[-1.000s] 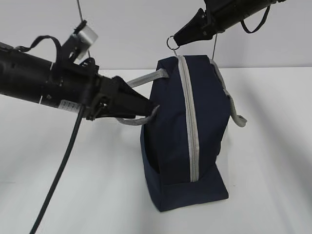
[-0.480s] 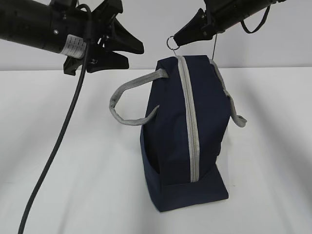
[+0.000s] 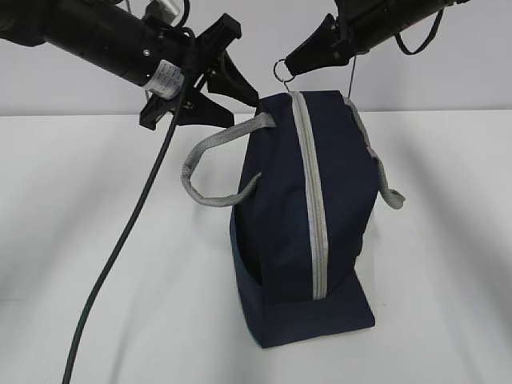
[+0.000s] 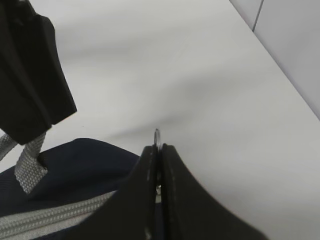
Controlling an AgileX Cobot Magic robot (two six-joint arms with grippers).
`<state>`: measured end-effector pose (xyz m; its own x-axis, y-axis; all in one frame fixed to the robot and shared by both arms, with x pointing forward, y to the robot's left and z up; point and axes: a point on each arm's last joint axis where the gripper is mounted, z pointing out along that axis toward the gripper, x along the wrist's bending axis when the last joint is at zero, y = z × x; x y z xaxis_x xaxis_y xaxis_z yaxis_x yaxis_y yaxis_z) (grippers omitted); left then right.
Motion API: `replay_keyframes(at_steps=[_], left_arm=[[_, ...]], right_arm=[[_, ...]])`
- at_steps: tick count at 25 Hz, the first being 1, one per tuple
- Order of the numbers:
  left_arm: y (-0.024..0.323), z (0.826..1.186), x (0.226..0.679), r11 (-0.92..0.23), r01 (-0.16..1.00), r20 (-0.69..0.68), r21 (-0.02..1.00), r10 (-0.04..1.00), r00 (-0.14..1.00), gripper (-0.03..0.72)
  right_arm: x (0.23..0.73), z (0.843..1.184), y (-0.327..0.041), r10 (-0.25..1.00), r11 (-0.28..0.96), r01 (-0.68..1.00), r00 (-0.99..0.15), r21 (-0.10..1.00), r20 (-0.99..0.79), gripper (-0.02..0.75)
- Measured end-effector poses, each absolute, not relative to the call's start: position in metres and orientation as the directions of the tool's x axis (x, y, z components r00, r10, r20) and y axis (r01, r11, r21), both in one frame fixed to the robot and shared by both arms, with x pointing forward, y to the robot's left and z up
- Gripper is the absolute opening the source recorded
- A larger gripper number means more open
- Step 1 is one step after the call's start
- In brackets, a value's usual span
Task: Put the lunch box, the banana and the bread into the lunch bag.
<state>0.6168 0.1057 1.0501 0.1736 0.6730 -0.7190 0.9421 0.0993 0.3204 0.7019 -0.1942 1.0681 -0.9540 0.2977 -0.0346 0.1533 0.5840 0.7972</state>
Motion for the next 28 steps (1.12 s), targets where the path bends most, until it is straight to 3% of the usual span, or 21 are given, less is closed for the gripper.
replay_keyframes(at_steps=[17,20,23,28], left_arm=[[0.077,1.046,0.619,0.11,0.94,-0.741,0.322,0.647,0.178,0.346],[0.075,1.045,0.619,0.115,0.938,-0.74,0.326,0.649,0.178,0.233],[0.074,1.042,0.621,0.121,0.937,-0.737,0.329,0.653,0.174,0.053],[0.074,1.044,0.621,0.12,0.936,-0.74,0.331,0.649,0.179,0.006]], right_arm=[[0.702,1.068,-0.194,0.3,0.583,0.157,-0.953,0.797,-0.032,-0.016],[0.702,1.068,-0.194,0.3,0.583,0.157,-0.953,0.797,-0.031,-0.016],[0.702,1.068,-0.194,0.301,0.582,0.159,-0.953,0.797,-0.03,-0.016],[0.702,1.066,-0.196,0.293,0.615,0.148,-0.955,0.775,-0.051,-0.016]])
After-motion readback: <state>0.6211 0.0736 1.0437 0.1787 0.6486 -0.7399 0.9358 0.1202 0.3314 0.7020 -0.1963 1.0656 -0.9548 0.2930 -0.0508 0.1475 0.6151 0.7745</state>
